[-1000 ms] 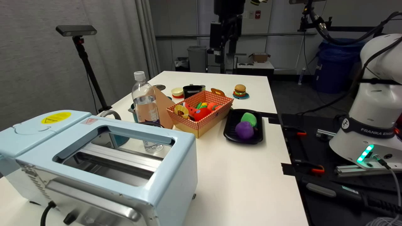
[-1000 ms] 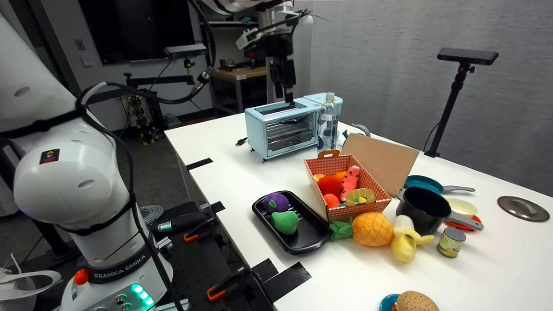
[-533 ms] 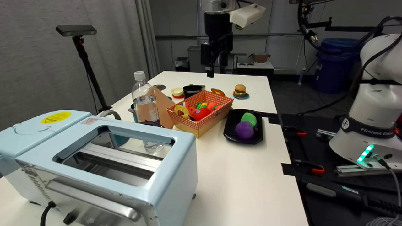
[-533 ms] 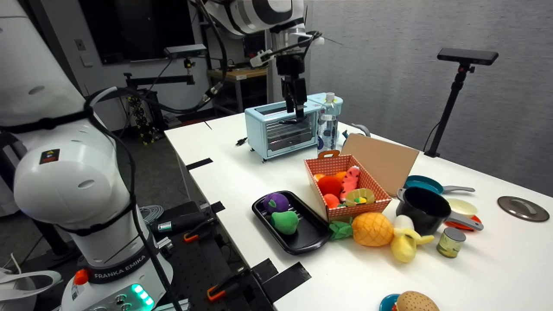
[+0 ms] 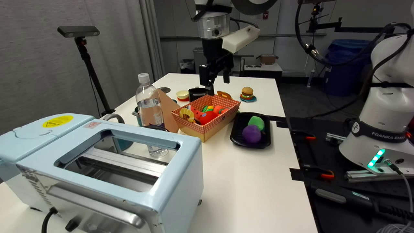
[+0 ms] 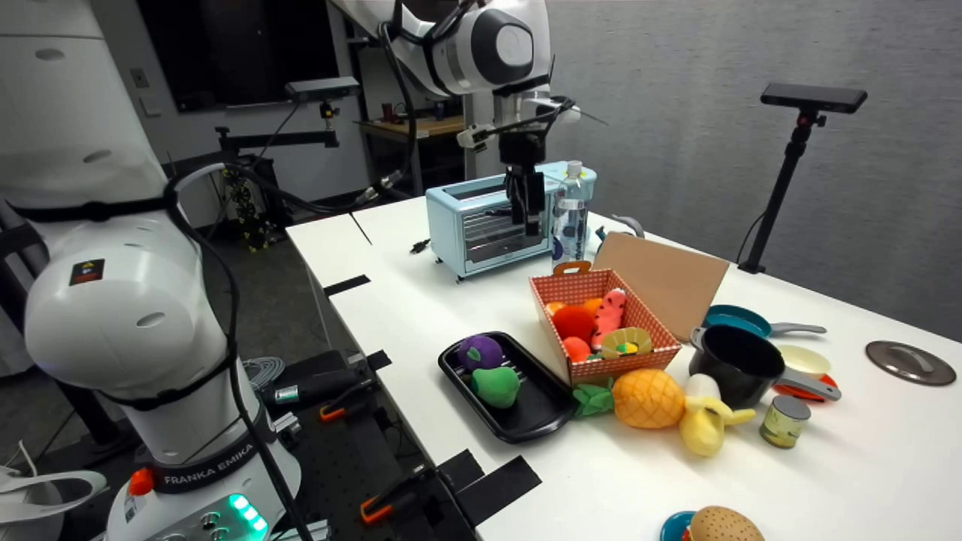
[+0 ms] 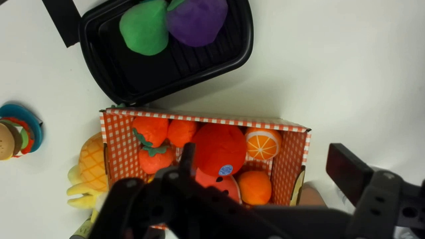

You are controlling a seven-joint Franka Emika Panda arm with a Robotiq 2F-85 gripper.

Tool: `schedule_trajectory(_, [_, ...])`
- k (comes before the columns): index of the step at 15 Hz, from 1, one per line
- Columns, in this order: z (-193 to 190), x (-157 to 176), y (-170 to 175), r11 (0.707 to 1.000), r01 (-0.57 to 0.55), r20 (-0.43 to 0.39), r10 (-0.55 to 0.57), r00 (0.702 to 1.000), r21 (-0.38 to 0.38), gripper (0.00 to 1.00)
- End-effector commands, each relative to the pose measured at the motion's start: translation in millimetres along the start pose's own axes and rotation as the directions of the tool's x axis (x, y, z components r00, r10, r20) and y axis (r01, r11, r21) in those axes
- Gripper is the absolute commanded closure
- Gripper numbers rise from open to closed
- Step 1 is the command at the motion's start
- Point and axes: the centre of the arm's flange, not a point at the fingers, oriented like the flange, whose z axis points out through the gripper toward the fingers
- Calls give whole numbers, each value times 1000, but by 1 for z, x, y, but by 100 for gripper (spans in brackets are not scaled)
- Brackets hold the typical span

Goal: Take the big orange plush toy out of the box and put it on the tray

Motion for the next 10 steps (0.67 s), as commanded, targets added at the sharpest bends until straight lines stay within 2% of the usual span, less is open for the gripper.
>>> schedule_trajectory(1, [9, 32, -3, 998, -56, -1, 56, 998, -19, 0])
schedule_trajectory(10, [39, 79, 25, 988, -148, 31, 149, 988, -38, 0])
